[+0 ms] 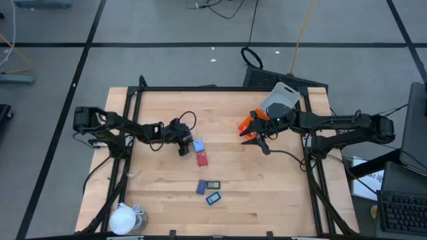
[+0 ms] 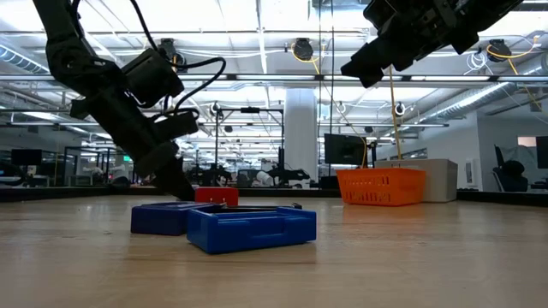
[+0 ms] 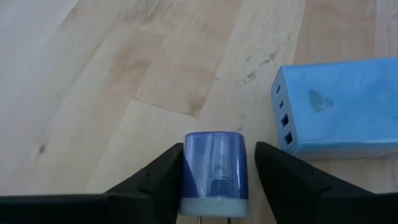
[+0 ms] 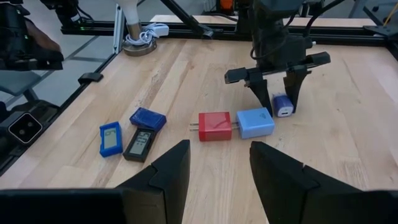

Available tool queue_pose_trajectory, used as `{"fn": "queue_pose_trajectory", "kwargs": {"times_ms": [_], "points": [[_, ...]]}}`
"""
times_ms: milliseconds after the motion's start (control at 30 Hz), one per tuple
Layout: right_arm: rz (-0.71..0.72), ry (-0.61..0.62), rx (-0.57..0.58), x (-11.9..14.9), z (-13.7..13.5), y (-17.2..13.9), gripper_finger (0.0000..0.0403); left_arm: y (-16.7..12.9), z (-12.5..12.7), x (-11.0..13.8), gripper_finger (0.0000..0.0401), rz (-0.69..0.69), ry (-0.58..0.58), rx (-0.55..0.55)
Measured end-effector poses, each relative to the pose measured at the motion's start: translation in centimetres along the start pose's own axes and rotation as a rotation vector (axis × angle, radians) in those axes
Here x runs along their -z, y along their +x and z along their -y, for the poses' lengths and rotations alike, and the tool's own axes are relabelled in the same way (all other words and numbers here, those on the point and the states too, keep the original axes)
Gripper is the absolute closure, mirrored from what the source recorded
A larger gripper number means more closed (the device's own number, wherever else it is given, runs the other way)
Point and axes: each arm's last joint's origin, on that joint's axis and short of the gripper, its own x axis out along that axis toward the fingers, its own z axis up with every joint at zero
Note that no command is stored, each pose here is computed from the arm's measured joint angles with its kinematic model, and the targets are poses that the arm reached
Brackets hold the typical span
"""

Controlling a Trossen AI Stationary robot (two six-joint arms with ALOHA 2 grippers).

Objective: Pick & Place Office items
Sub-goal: Put the dark blue charger adapter into the orange bin

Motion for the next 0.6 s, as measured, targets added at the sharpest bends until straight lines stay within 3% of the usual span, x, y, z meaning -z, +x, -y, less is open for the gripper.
{"fn": "queue_pose_trajectory", "kwargs": {"times_ms": [333,600], "points": [[-0.001,0.0,0.0,0.01,0.0,0.0,0.0248,0.0,0.04,0.2,0.0201,-0.024,-0.092,0.018],[-0.001,0.001,0.0,0.01,0.0,0.0,0.0248,-0.01,0.04,0.4,0.0194,-0.042,-0.08,0.021]]}}
